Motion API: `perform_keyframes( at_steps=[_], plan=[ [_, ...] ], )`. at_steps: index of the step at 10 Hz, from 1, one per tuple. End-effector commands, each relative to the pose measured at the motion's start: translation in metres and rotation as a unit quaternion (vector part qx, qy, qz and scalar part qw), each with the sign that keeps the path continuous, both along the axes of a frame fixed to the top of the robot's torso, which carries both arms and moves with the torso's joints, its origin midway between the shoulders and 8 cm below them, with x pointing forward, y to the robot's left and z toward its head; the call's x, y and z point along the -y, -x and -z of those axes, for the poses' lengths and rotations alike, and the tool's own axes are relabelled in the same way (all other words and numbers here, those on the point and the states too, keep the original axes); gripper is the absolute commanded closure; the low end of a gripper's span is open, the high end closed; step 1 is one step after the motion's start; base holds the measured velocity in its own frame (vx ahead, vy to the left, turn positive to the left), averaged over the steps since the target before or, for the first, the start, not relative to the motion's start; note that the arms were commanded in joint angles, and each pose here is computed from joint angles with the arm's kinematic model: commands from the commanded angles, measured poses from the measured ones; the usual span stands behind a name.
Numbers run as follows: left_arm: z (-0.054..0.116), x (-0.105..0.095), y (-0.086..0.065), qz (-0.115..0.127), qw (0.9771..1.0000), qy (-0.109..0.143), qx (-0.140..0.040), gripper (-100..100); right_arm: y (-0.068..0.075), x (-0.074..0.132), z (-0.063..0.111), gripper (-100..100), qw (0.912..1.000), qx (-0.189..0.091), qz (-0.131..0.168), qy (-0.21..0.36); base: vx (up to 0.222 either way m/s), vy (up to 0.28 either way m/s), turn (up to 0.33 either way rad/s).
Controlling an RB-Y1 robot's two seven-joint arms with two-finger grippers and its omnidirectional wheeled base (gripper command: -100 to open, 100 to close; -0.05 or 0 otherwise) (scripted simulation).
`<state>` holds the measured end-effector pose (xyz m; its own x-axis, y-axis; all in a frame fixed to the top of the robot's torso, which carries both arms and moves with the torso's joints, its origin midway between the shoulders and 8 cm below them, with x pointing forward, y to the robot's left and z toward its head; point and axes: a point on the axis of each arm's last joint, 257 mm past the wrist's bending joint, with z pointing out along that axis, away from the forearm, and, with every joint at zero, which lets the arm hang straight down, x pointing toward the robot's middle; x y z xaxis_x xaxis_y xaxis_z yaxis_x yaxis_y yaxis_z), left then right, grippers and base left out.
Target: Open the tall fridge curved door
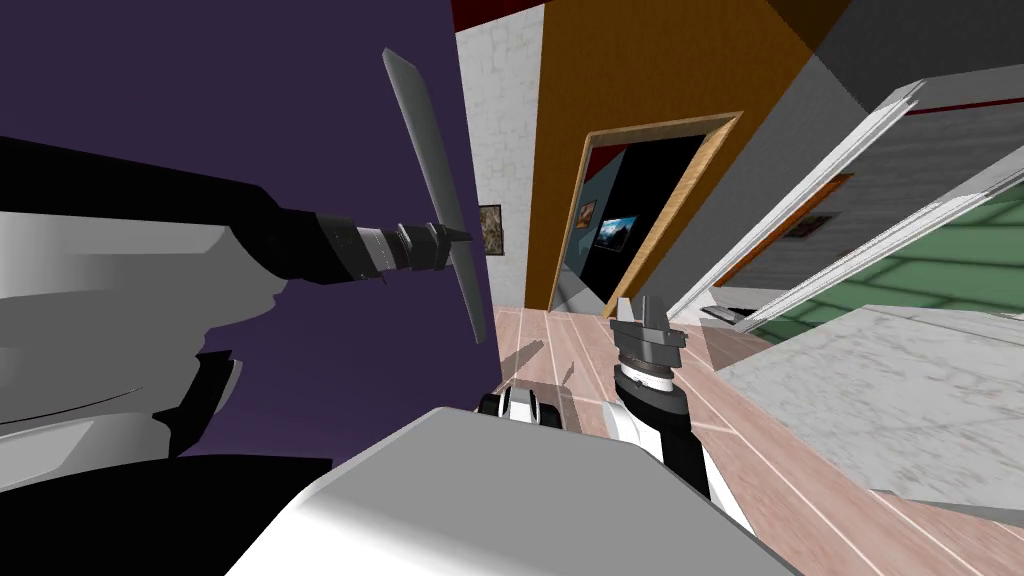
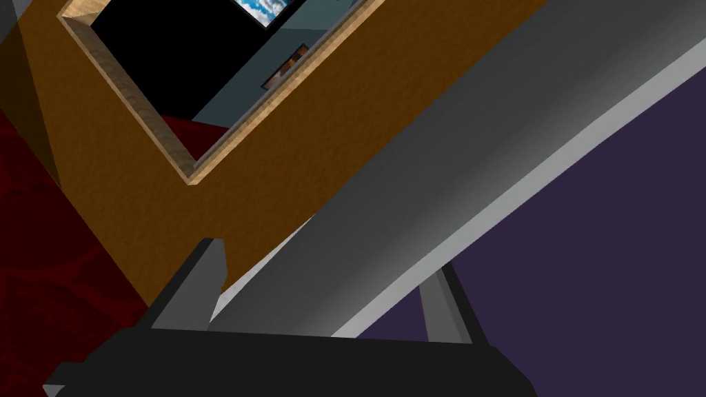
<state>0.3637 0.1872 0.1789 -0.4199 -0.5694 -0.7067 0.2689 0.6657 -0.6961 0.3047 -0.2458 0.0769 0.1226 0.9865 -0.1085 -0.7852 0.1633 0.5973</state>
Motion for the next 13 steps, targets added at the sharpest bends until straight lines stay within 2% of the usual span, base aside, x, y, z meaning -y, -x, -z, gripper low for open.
perform_keyframes(
  at_steps=[1,2,4,5,7,8,10,13],
  plan=[
    [0.001,0.017,0.012,0.029,0.9996,-0.006,0.002,100,0.0,0.0,0.0,0,1.0,0.0,0.0,0.0,-0.194,-0.043,-0.114],
    [0.001,0.023,0.017,0.041,0.9991,-0.007,0.002,100,0.0,0.0,0.0,0,1.0,0.0,0.0,0.0,-0.161,-0.069,-0.116],
    [0.001,0.023,0.017,0.041,0.9991,-0.007,0.002,100,0.0,0.0,0.0,0,1.0,0.0,0.0,0.0,-0.097,-0.02,-0.053],
    [0.001,0.03,0.022,0.054,0.9985,-0.008,0.003,100,0.0,0.0,0.0,0,1.0,0.0,0.0,0.0,-0.126,0.01,-0.032],
    [0.001,0.03,0.022,0.054,0.9985,-0.008,0.003,100,0.0,0.0,0.0,0,1.0,0.0,0.0,0.0,-0.106,-0.015,-0.07],
    [0.0,0.036,0.028,0.066,0.9977,-0.009,0.004,100,0.0,0.0,0.0,0,1.0,0.0,0.0,0.0,-0.109,-0.025,-0.052],
    [0.0,0.036,0.028,0.066,0.9977,-0.009,0.004,100,0.0,0.0,0.0,0,1.0,0.0,0.0,0.0,-0.098,-0.014,-0.073],
    [0.0,0.036,0.028,0.066,0.9977,-0.009,0.004,100,0.0,0.0,0.0,0,1.0,0.0,0.0,0.0,0.0,-0.002,0.005]
  ],
)
